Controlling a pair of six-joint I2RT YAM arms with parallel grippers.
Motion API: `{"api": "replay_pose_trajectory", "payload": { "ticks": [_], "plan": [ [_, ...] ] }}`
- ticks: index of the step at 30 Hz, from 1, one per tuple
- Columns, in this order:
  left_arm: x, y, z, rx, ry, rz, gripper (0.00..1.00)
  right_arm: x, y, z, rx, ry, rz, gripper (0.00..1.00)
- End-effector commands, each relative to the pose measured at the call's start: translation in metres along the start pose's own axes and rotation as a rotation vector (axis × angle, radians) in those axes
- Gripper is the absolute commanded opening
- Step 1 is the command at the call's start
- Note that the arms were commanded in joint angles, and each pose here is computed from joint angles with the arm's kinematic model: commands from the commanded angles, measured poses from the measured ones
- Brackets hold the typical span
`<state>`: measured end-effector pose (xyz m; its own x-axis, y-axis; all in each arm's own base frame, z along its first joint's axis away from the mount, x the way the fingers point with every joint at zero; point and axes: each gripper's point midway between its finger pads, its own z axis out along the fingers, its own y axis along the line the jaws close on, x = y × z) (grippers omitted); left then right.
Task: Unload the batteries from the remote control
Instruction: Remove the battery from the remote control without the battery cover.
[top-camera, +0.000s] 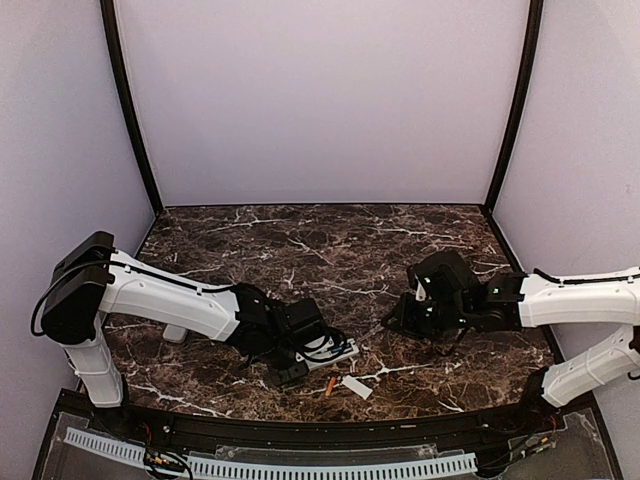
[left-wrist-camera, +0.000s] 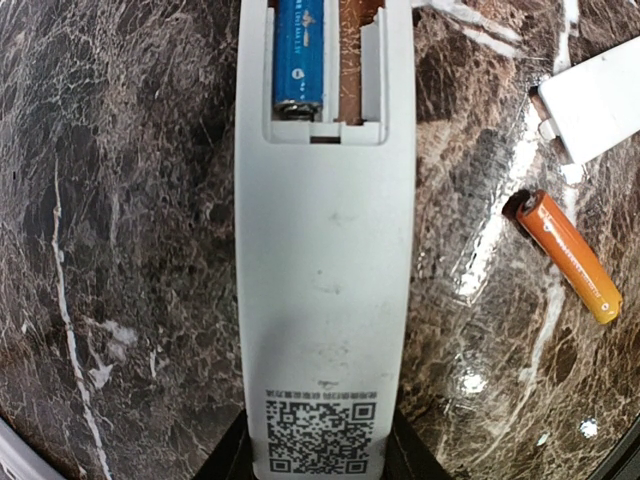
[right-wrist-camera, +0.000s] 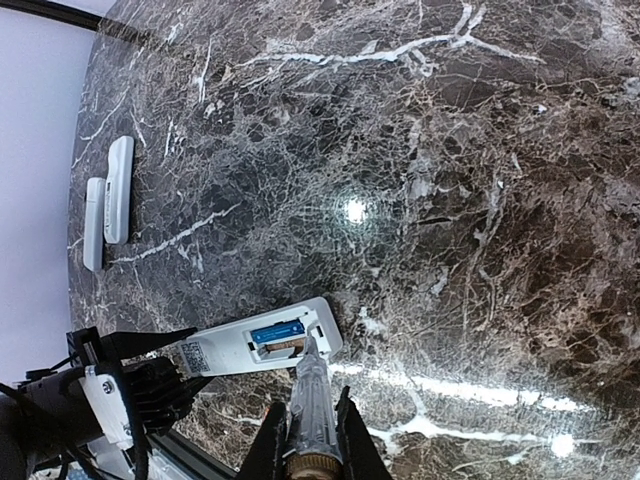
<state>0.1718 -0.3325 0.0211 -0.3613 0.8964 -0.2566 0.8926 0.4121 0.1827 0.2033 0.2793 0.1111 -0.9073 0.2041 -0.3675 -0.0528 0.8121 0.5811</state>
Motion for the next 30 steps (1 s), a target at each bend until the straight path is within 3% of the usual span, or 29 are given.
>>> {"api": "replay_pose_trajectory", "payload": {
  "ticks": [1,20,30],
  "plan": [
    [0.018,0.004,0.016,-0.024,0.077,0.005,0.18,-0.007,0.005,0.002,-0.009,-0.015,-0.010,0.00],
    [0.018,0.004,0.017,-0.025,0.079,0.005,0.18,0.002,0.004,0.007,-0.029,0.021,0.007,0.00],
    [0.019,0.004,0.017,-0.024,0.081,0.005,0.18,0.007,0.039,0.002,-0.191,0.082,0.036,0.00]
  ]
}}
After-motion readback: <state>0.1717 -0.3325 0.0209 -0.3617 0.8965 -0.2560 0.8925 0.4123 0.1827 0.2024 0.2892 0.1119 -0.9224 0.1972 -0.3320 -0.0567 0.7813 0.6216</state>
